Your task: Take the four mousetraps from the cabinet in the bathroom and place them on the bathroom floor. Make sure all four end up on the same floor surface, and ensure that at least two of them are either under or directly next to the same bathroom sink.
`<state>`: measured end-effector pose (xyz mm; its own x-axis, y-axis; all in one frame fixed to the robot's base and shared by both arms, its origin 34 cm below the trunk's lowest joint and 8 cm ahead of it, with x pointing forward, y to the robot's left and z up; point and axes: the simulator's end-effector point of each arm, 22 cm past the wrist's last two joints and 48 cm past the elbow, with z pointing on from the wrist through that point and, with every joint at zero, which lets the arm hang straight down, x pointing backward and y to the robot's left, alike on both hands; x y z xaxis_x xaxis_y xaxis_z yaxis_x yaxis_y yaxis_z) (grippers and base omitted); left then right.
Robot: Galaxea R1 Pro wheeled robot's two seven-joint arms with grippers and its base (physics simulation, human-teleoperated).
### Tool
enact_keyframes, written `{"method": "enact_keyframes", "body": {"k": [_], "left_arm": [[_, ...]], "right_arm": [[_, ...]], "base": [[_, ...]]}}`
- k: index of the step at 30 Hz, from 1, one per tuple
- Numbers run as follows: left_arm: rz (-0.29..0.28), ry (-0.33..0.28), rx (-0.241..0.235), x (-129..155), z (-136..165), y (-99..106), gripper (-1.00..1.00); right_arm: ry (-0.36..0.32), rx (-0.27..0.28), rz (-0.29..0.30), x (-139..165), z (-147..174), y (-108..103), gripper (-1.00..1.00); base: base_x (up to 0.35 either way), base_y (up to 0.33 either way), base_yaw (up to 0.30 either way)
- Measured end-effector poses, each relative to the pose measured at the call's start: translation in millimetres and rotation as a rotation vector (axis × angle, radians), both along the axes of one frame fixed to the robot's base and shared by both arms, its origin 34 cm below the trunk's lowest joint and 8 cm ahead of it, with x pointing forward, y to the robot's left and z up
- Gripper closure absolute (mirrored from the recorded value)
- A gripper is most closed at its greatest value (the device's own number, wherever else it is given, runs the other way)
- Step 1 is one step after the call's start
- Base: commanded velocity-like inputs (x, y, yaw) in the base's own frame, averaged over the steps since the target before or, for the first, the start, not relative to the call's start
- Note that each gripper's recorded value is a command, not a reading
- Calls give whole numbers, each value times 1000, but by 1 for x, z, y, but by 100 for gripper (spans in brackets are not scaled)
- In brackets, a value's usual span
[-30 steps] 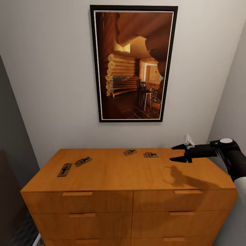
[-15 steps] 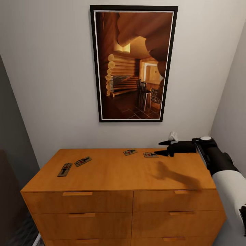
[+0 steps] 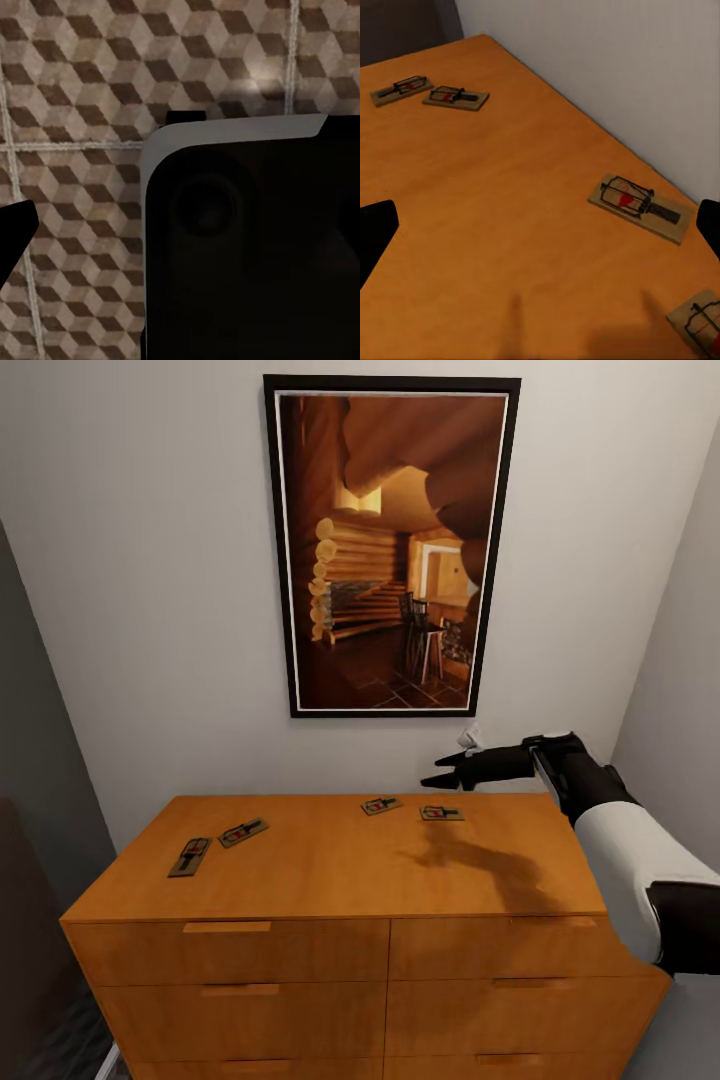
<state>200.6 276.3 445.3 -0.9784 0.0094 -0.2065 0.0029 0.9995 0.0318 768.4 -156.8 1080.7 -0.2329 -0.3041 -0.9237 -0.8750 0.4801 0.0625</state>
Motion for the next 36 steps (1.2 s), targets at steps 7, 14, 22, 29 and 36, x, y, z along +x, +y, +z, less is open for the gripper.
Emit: {"method": "enact_keyframes", "body": {"k": [7,14,22,29,36], "left_arm": [[0,0,0,0,0,0,-100],[1,7,0,-4,-1,0,-100],[1,15,0,-7,-1,0,-100],[2,19,-2,-9,-1,-1,-100],[4,49,-2,-23,-3,-1,-100]], "right_arm": [[-11,-38,13,2,-5,13,-100],[-69,-47,125,-13,-3,25,-100],[-52,-40,254,-40,-5,30,-100],[-47,-44,257,-42,-6,22,-100],[-56,-51,256,-41,-8,16,-100]], "base": [[0,0,0],[0,0,0],[0,0,0],[89,0,0],[282,0,0]]}}
